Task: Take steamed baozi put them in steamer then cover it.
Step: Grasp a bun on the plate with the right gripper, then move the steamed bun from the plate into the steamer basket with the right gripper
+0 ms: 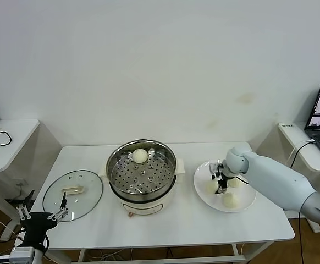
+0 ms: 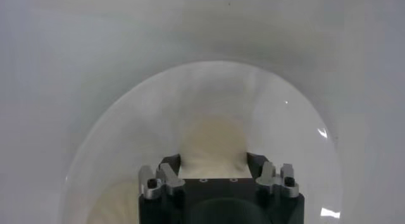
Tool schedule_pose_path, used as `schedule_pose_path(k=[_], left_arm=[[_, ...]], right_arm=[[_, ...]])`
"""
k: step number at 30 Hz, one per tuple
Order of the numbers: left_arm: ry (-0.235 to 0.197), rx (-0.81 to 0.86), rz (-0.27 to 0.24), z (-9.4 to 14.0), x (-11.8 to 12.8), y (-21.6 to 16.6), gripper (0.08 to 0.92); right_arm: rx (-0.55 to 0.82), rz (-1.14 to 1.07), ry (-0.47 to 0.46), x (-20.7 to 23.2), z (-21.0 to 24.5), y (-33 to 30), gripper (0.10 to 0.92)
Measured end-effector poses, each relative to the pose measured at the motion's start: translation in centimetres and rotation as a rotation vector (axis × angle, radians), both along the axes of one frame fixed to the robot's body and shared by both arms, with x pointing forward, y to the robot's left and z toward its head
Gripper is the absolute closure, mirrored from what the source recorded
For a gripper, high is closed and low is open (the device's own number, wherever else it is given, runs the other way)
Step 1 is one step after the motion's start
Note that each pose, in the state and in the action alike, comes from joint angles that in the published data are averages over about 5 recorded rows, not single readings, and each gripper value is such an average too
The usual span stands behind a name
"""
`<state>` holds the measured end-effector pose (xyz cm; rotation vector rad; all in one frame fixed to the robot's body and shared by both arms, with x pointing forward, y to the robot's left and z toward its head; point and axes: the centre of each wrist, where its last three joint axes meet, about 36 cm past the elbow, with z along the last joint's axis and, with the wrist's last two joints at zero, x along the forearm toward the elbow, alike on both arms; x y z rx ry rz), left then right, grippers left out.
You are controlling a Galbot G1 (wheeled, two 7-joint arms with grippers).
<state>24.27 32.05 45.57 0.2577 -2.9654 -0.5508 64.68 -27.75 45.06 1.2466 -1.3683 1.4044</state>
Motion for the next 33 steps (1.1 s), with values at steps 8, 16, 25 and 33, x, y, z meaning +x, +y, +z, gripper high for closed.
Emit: schedule_pose_path(k=[8,16,25,33], left_arm=[[-0.006,0.000,-0.003,0.1,0.2,0.0,0.177],[-0.016,-0.001,-0.017,0.3,0.6,-0.2,0.177],[-0.027,0.001,-0.025,0.6,1.0,-0.2,0.177],[-0.033,-0.003,-0.020,0.7,1.3,0.1,0.177]], right_arm=[[0.013,-0.002,-0.028,0.7,4.9,-0.5,0.369],[0.045,0.014,-0.094,1.4,12.2,0.4,0.369],[0.120,0.049,-0.178,1.6,21.2,4.2,0.361],[0.202,0.091,-0.159,0.7,23.8,11.0,0.352]])
